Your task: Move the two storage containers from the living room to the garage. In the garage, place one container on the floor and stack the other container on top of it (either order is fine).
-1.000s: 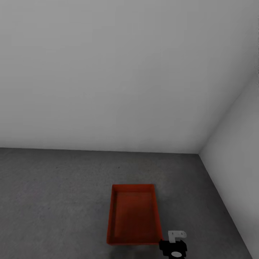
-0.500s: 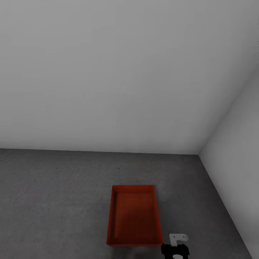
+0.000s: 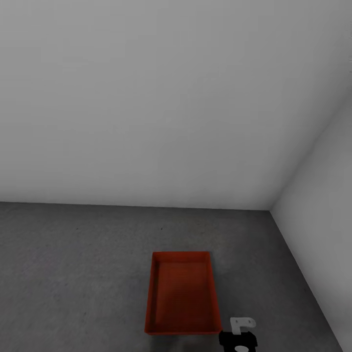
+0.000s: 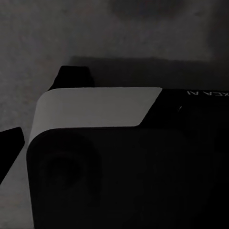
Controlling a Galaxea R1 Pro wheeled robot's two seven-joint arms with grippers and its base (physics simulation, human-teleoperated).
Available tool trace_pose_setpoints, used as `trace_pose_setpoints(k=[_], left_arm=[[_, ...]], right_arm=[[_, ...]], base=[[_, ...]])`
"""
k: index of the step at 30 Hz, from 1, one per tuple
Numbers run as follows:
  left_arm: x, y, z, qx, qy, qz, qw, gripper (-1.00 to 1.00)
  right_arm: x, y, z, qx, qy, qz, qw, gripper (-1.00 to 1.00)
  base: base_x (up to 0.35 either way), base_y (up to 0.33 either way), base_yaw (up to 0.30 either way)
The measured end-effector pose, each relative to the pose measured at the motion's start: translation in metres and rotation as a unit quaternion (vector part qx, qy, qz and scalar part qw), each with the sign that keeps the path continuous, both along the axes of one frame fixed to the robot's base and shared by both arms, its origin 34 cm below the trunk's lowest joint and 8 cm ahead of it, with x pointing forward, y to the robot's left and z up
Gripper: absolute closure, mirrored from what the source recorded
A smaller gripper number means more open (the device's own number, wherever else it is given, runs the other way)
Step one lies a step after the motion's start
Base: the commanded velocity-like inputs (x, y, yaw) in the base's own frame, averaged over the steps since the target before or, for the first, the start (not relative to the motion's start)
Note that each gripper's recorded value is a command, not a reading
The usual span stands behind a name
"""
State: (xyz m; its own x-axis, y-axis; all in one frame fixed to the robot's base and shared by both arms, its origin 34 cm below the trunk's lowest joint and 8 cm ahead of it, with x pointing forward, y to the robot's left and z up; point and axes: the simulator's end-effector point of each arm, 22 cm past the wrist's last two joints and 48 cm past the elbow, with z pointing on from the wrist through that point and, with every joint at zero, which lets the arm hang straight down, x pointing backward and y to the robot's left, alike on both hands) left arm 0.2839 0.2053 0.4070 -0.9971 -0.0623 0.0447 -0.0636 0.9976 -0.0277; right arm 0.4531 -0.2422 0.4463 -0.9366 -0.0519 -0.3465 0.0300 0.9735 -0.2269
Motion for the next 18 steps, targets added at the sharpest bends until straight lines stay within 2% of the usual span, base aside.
trace_pose_setpoints(k=[10, 14, 18], left_arm=[[0.0, 0.0, 0.0, 0.0, 0.0, 0.001, 1.0, -1.0], [-0.001, 0.0, 0.0, 0.0, 0.0, 0.001, 1.0, -1.0], [-0.001, 0.0, 0.0, -0.001, 0.0, 0.001, 1.0, -1.0]], right_arm=[[-0.003, -0.004, -0.001, -0.003, 0.004, 0.0, 1.0, -1.0], [-0.037, -0.02, -0.012, -0.024, 0.038, 0.004, 0.999, -1.0], [-0.053, -0.027, -0.016, -0.032, 0.055, 0.004, 0.998, -1.0]], base=[[0.0, 0.0, 0.0], [0.0, 0.0, 0.0], [0.0, 0.0, 0.0]])
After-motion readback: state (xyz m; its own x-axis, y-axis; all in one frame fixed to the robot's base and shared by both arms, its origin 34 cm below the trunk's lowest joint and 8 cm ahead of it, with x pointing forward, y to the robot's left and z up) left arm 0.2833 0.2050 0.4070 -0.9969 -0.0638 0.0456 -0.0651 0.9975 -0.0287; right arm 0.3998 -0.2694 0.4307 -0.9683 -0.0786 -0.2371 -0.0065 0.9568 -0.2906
